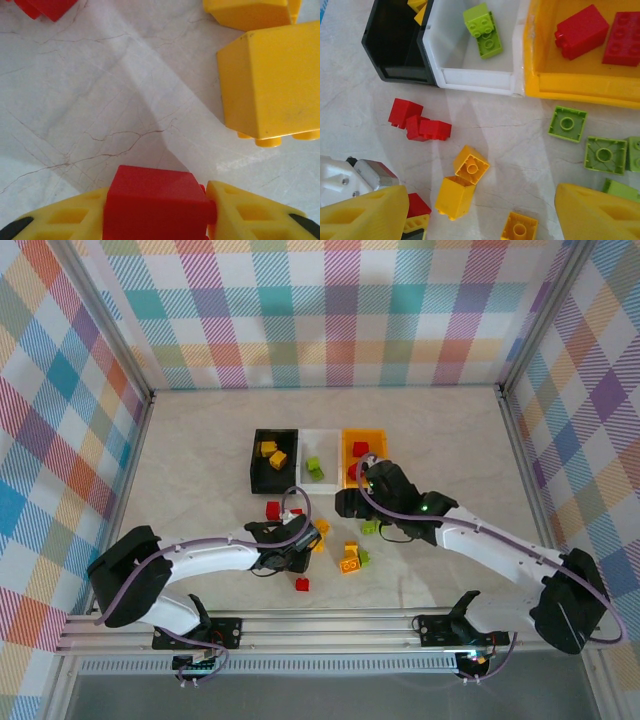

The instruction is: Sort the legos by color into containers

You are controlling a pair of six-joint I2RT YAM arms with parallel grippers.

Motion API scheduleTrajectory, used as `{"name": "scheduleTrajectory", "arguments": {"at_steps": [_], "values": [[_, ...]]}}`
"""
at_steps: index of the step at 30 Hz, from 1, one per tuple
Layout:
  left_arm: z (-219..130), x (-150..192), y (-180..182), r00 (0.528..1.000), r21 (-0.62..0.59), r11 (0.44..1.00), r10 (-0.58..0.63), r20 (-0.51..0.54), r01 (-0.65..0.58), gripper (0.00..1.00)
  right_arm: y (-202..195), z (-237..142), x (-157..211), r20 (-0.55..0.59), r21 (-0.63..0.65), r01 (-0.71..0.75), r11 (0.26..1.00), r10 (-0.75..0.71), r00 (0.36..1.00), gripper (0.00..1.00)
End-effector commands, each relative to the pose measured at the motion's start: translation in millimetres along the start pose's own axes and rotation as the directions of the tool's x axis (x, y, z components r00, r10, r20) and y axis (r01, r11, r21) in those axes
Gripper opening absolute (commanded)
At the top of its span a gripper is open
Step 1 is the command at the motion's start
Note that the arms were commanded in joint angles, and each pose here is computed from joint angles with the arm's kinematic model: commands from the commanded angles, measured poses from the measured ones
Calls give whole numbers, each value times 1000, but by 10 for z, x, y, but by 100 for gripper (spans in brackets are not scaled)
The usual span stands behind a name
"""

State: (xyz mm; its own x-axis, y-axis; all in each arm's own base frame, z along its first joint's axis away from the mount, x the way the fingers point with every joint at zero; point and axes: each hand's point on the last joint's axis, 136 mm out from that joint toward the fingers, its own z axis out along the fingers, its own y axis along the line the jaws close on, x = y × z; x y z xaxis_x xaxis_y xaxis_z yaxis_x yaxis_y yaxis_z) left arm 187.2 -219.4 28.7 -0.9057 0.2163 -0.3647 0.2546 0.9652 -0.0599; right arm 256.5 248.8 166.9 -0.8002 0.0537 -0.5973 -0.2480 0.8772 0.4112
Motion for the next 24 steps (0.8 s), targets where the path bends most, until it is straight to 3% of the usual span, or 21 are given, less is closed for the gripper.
{"name": "scheduleTrajectory", "arguments": {"at_steps": [1, 5, 9, 18, 24], "values": [[-261, -263, -151, 997, 37, 999, 16, 80, -19, 44, -135, -122, 14, 40, 43, -41, 998, 39, 998, 77], [-608, -802, -385, 979, 66, 996, 49, 196, -63, 43, -371, -201, 139, 57, 112, -81, 990, 75, 996, 78], [-737, -1450, -696, 960, 118, 990, 36, 277, -71, 43, -564, -262, 295, 56, 154, -118, 981, 110, 992, 78], [-365, -2553, -1127, 946, 144, 988, 3, 323, -52, 42, -746, -374, 518, 33, 181, -140, 973, 136, 990, 78], [-38, -2867, -1173, 954, 128, 992, -43, 297, 5, 45, -791, -343, 659, -8, 183, -142, 973, 146, 989, 79]]}}
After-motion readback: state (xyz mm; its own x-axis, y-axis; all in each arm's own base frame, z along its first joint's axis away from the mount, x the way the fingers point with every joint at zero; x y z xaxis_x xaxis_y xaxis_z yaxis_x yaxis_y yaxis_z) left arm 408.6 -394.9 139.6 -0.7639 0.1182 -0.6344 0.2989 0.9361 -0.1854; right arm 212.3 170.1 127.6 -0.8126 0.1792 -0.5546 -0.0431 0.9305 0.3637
